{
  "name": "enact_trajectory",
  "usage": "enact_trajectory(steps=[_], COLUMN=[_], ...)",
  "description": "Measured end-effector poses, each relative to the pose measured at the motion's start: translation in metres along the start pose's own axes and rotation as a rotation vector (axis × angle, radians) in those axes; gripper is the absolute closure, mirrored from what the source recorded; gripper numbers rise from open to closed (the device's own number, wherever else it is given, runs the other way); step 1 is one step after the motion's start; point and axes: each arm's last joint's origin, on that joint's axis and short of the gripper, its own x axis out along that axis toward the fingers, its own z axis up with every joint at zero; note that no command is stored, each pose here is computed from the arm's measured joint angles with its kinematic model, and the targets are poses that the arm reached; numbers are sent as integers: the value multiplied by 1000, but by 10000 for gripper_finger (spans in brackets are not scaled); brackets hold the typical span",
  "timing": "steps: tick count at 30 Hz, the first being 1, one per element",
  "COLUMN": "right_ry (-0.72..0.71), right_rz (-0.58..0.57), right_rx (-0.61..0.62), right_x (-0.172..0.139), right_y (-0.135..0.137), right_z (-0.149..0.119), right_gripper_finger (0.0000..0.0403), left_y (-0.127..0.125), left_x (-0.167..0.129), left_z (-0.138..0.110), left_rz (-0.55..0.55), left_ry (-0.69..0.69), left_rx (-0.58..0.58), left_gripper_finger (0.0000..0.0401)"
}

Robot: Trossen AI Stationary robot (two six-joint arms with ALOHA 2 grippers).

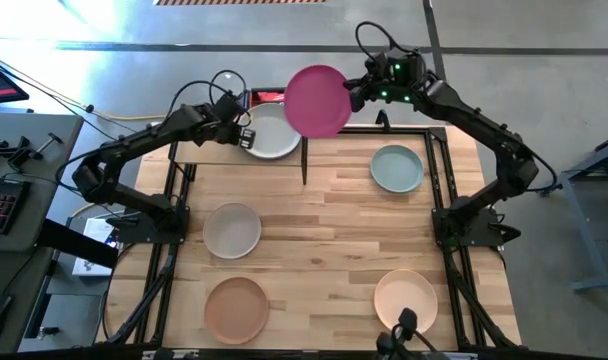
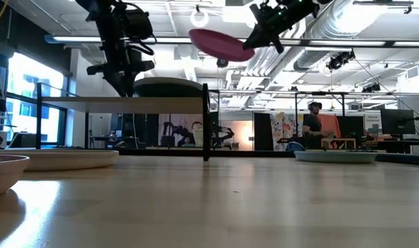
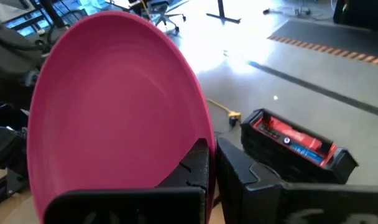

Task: Place and stack plates onto a shelf
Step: Stack the dark pink plate on the white plate on the shelf

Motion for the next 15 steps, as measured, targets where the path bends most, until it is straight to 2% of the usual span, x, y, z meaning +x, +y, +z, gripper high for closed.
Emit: enact_trajectory(steps=[4,15], right_ry=[6,-51], right_rz=[23,86], right_rx=[14,94], right_x=[15,55], right_y=[6,15], right_z=[-5,-12], right_gripper_finger=[403,403], left_y=[4,21], left_x=[-10,-51], left_z=[-3,-6], left_rz=[-18,-81], left_ry=[0,-138], left_rx=[-3,-62], left_gripper_finger=[323,323])
